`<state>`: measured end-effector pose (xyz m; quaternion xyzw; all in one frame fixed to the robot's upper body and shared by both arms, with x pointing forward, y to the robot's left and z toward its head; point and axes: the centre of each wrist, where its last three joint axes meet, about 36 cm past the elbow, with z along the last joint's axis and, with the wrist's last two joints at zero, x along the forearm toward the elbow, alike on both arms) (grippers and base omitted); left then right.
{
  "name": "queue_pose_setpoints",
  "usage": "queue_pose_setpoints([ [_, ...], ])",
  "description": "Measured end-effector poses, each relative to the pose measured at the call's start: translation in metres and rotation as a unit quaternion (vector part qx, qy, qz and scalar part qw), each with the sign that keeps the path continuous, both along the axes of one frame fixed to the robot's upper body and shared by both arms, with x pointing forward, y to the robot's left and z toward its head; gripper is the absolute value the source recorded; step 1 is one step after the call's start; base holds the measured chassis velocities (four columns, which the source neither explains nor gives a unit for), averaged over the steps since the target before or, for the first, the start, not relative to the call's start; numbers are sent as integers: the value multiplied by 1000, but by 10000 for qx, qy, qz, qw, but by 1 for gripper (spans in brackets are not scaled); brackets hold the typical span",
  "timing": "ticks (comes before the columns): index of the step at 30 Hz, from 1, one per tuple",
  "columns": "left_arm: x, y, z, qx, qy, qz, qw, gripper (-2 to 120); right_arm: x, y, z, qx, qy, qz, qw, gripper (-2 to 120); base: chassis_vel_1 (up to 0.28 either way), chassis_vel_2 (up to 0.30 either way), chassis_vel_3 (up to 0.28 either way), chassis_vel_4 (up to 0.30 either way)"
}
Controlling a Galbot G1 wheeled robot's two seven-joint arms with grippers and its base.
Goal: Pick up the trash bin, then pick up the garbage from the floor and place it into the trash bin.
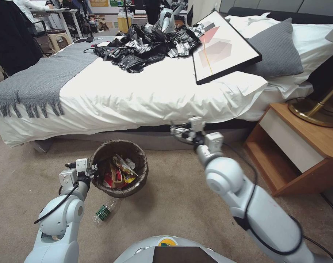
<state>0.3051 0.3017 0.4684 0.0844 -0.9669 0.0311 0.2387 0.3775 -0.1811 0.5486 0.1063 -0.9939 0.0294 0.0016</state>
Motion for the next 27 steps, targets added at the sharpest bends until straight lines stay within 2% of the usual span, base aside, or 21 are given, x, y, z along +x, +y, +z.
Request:
queue_pose_setpoints([
  [1,0,0,0,-2,-1,0,10000,0,-3,-10,-1,-16,-129,-135,9998,100,0,0,0,0],
  [3,1,-2,0,-19,-12,-30,10000,0,-19,-43,-22,-413,-356,-718,9959,100,0,0,0,0],
  [5,1,-2,0,-22,-16,-35,10000,0,-25,-50,-29,-532,-385,-870,9940,100,0,0,0,0],
  [7,0,-2,-1,-23,-32,-59,10000,0,-47,-61,-59,-600,-240,-1366,9885,100,0,0,0,0],
  [9,-1,-2,-1,-21,-32,-71,10000,0,-53,-62,-66,-578,-199,-1474,9872,100,0,0,0,0],
  [11,-3,-1,-2,2,-30,-93,10000,0,-68,-67,-97,-766,-250,-1793,9805,100,0,0,0,0],
  [12,-3,-1,-2,2,-30,-93,10000,0,-68,-67,-97,-766,-250,-1793,9805,100,0,0,0,0],
  [14,-5,-1,-1,-54,-48,-85,9999,0,-75,-75,-125,-1342,-433,-2005,9695,100,0,0,0,0],
  [15,-5,-1,-1,-78,-53,-88,9999,0,-76,-75,-132,-1443,-429,-2056,9670,100,0,0,0,0],
  [22,-8,-3,1,-130,-112,-123,9998,0,-86,-70,-166,-1624,56,-2217,9615,100,0,0,0,0],
  [27,-10,-3,1,-130,-101,-130,9998,0,-89,-60,-182,-1510,304,-2291,9611,100,0,0,0,0],
])
